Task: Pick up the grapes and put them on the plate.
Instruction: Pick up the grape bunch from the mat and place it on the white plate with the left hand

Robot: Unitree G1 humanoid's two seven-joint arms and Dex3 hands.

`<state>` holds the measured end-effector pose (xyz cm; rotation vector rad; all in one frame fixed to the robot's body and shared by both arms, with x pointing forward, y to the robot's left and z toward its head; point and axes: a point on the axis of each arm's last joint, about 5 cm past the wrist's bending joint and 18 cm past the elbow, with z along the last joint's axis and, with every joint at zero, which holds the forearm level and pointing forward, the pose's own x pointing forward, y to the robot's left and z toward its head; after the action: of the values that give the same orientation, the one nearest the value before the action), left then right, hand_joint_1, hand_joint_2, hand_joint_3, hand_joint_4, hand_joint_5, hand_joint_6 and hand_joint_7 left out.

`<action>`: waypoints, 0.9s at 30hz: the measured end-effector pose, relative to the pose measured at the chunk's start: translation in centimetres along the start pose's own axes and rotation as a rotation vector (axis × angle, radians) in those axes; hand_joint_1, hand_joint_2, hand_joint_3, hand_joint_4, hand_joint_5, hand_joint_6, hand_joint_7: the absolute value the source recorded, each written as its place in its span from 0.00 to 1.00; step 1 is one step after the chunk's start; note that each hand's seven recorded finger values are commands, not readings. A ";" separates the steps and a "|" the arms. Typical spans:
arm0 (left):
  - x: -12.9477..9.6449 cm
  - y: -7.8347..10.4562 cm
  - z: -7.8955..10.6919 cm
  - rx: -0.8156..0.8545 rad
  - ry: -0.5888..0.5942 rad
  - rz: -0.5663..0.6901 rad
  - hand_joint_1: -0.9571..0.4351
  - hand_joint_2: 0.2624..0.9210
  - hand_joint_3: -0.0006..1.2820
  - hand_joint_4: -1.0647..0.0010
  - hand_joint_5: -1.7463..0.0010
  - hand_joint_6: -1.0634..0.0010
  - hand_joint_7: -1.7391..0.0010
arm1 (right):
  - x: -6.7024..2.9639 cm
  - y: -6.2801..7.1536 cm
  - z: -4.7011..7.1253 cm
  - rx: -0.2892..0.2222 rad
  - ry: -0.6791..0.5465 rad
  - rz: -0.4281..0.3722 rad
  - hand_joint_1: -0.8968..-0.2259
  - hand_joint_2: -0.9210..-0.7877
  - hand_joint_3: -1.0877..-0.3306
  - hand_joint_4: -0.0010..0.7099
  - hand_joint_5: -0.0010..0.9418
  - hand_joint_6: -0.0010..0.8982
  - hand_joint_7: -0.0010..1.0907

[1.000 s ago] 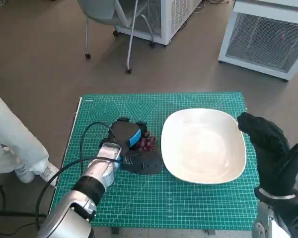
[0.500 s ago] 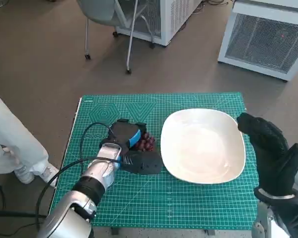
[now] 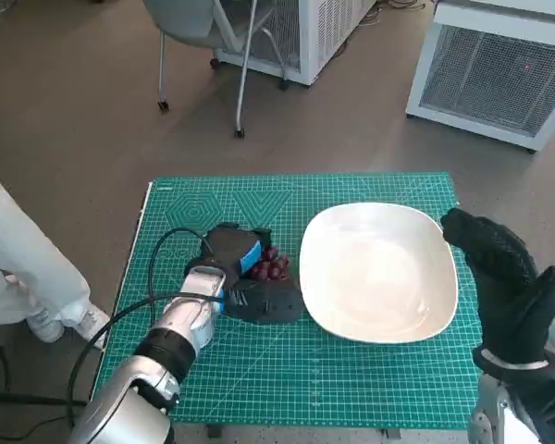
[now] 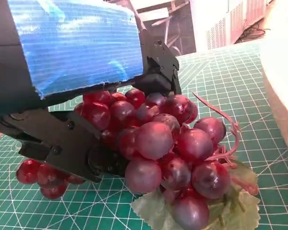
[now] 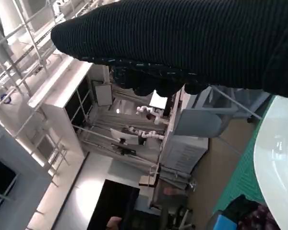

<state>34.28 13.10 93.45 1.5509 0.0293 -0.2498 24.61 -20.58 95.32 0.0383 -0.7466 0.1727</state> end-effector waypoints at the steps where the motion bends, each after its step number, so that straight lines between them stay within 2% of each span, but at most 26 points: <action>1: 0.0 0.1 0.0 -0.001 -0.001 0.004 0.69 1.00 0.13 0.49 0.15 0.44 0.41 | 0.01 0.0 0.0 0.000 0.000 0.000 0.62 0.00 0.74 0.77 0.00 0.22 0.57; 6: 0.1 1.0 0.0 -0.017 -0.014 0.041 0.69 0.98 0.14 0.51 0.13 0.42 0.42 | 0.07 0.0 0.0 0.000 -0.002 0.001 0.62 0.00 0.74 0.77 0.00 0.22 0.57; 11: -0.1 2.6 0.0 -0.040 -0.033 0.097 0.69 0.83 0.30 0.55 0.09 0.41 0.40 | 0.10 0.0 -0.1 0.001 0.000 0.001 0.61 0.00 0.74 0.77 0.00 0.23 0.57; 17: -0.9 4.7 -0.2 -0.064 -0.059 0.172 0.69 0.97 0.13 0.47 0.16 0.40 0.42 | 0.19 0.0 -0.1 0.002 -0.003 0.001 0.61 0.00 0.74 0.77 0.00 0.23 0.58; 22: -2.0 6.4 -0.4 -0.085 -0.088 0.244 0.69 0.99 0.07 0.43 0.19 0.34 0.47 | 0.30 0.1 -0.1 0.002 -0.010 0.002 0.61 0.00 0.74 0.78 0.00 0.23 0.58; 27: -3.5 8.0 -0.6 -0.109 -0.127 0.339 0.69 0.99 0.06 0.42 0.19 0.29 0.51 | 0.41 0.1 0.0 0.002 -0.015 0.004 0.61 0.00 0.74 0.78 0.00 0.24 0.58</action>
<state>32.39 14.18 101.93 1.4034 -0.3128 -0.0752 24.91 -20.43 95.56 0.0399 -0.7614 0.1770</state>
